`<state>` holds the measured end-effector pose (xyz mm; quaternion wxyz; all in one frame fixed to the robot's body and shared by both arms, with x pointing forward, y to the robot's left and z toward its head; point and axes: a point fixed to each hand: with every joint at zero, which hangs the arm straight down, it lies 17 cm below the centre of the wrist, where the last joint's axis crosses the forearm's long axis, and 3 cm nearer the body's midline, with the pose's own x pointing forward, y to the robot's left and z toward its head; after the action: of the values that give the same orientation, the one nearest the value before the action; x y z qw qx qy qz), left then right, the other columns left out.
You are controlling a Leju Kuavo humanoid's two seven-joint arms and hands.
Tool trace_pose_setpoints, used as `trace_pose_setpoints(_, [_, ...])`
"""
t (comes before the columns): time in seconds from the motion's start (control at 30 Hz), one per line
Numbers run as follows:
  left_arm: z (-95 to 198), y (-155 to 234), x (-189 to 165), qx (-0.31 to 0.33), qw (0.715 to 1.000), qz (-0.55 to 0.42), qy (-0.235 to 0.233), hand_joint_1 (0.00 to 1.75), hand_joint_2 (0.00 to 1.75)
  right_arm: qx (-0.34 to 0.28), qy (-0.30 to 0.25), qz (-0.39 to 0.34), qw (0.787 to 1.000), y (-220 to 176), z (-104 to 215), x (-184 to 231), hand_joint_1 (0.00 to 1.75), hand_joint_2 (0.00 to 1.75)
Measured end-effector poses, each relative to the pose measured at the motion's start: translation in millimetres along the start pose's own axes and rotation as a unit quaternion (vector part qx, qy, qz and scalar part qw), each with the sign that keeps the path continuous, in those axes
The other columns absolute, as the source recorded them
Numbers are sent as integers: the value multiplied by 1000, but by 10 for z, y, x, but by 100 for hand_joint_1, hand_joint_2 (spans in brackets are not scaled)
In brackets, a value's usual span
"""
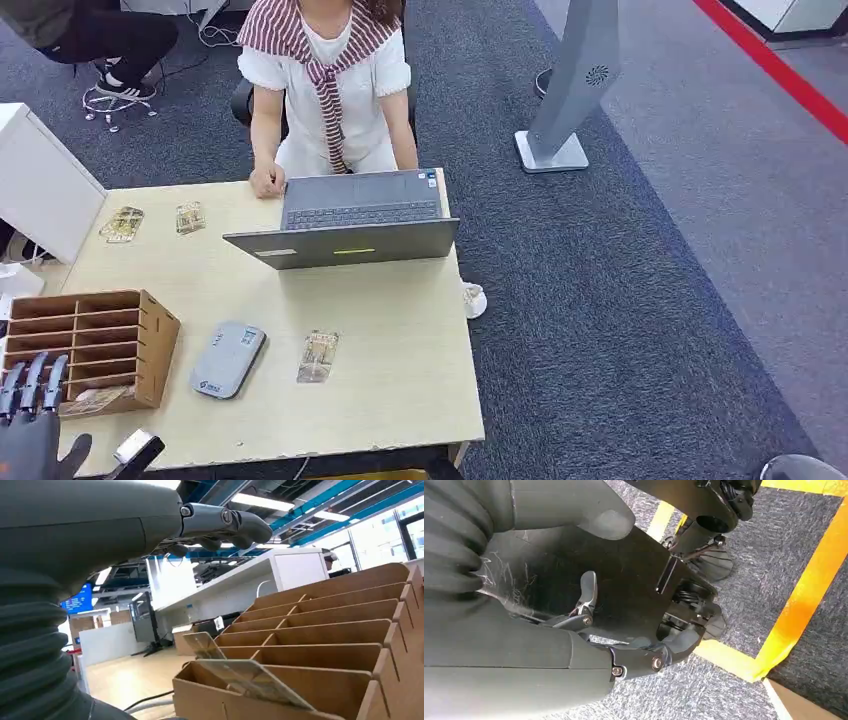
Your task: Pass the card to the sensor for recognition and then transmit it.
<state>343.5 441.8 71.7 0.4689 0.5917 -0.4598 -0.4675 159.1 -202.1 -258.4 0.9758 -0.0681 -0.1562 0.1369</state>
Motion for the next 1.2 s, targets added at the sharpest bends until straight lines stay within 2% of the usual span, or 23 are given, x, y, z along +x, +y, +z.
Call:
trace_pose_setpoints(0.37, [-186,21,-7,1,1000,-8,3,0,175,1,1,1,1000,3,0,7,0,175])
trace_pose_setpoints(1.2, [-208,-61,-44,-10,1000,-7,16,0,175,2,2,1,1000,5,0,9,0,175])
